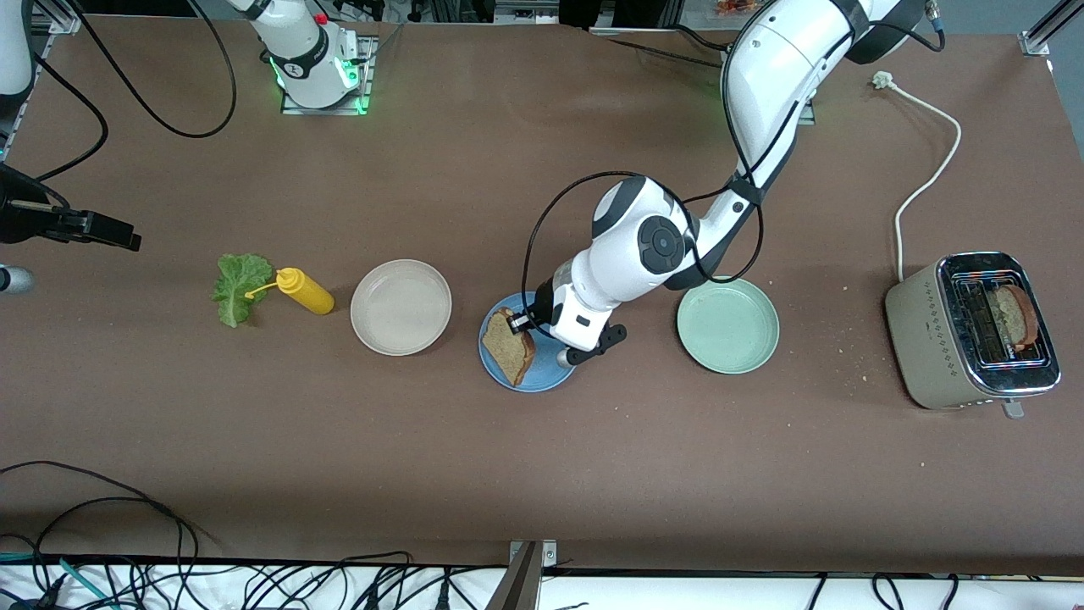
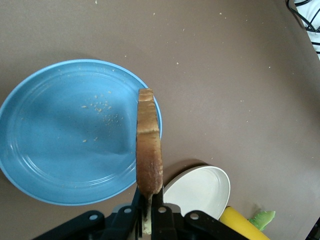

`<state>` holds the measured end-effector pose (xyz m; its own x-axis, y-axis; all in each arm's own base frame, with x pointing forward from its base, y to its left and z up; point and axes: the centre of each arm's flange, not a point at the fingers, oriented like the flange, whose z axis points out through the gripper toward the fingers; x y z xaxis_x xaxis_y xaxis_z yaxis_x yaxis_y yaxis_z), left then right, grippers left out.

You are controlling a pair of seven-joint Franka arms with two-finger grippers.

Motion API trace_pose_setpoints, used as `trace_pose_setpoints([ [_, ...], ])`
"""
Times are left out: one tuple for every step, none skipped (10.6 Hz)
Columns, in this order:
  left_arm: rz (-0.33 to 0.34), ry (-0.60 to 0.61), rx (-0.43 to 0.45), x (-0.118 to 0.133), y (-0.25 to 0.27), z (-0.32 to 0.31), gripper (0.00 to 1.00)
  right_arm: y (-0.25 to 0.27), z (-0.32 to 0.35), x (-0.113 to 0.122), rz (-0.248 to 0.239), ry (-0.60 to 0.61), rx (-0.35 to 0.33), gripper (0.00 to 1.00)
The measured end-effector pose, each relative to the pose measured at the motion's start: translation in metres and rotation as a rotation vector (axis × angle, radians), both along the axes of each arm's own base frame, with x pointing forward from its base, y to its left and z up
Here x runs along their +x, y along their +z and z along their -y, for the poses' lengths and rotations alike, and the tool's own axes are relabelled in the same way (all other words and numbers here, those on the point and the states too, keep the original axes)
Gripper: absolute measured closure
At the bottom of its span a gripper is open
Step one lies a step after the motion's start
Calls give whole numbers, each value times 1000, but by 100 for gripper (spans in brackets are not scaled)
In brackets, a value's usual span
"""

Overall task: Make sandwich in blue plate with both arms
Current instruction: 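Carry the bread slice with the left gripper onto the blue plate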

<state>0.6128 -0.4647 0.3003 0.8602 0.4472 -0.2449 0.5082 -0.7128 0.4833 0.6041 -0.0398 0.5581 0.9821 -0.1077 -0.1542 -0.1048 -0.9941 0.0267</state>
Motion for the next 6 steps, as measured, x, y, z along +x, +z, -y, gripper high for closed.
trace_pose_setpoints([
  [1,-7,2,-1,-2,0,92,-1,0,0,-2,1,0,0],
  [-1,-11,4,-2,-4,1,92,-2,0,1,-3,1,0,0],
  [-4,-14,6,-3,-7,2,92,-2,1,1,-3,1,0,0],
  [-9,-16,8,-4,-10,3,92,-2,1,1,-4,1,0,0],
  [-15,-18,11,-5,-15,3,92,-4,1,1,-6,1,0,0],
  [-26,-20,16,-5,-20,2,92,-7,1,3,-12,1,0,0],
])
